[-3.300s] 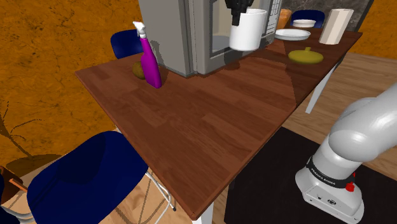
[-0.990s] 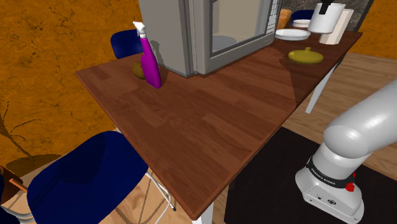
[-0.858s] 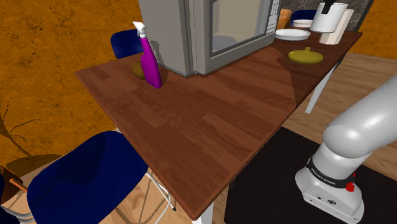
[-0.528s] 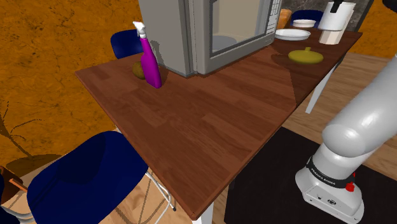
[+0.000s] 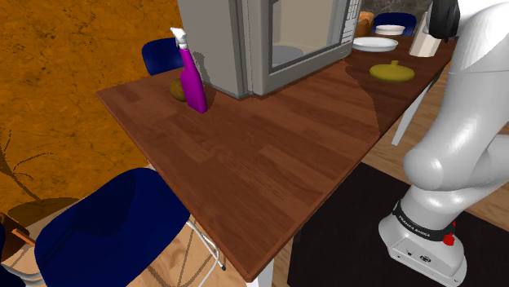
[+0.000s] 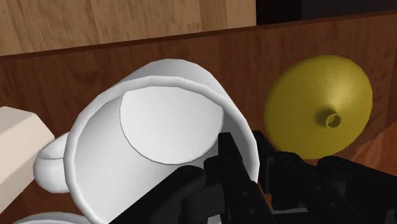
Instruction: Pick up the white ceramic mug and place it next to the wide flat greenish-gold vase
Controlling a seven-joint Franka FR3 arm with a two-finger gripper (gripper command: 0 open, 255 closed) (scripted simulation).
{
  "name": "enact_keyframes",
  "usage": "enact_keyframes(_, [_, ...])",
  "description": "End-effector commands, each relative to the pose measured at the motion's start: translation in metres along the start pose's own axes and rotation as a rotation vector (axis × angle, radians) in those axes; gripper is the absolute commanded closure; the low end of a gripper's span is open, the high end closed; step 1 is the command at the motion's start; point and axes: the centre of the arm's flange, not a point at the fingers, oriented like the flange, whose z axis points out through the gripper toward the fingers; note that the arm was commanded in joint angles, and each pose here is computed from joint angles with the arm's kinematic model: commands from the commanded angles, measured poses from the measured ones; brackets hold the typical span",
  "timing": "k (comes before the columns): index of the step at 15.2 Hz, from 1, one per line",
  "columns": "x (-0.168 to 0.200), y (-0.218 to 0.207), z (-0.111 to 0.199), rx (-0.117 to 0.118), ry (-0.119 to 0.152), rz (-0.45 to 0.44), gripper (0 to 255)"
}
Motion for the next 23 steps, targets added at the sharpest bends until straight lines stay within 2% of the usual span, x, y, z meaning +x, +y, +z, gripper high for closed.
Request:
enact_keyframes(1, [-0.001,0.012,0.007,0.002,0.001,-0.006,255])
enact_keyframes(23, [-0.006,0.012,0.123,0.002,0.001,-0.006,255])
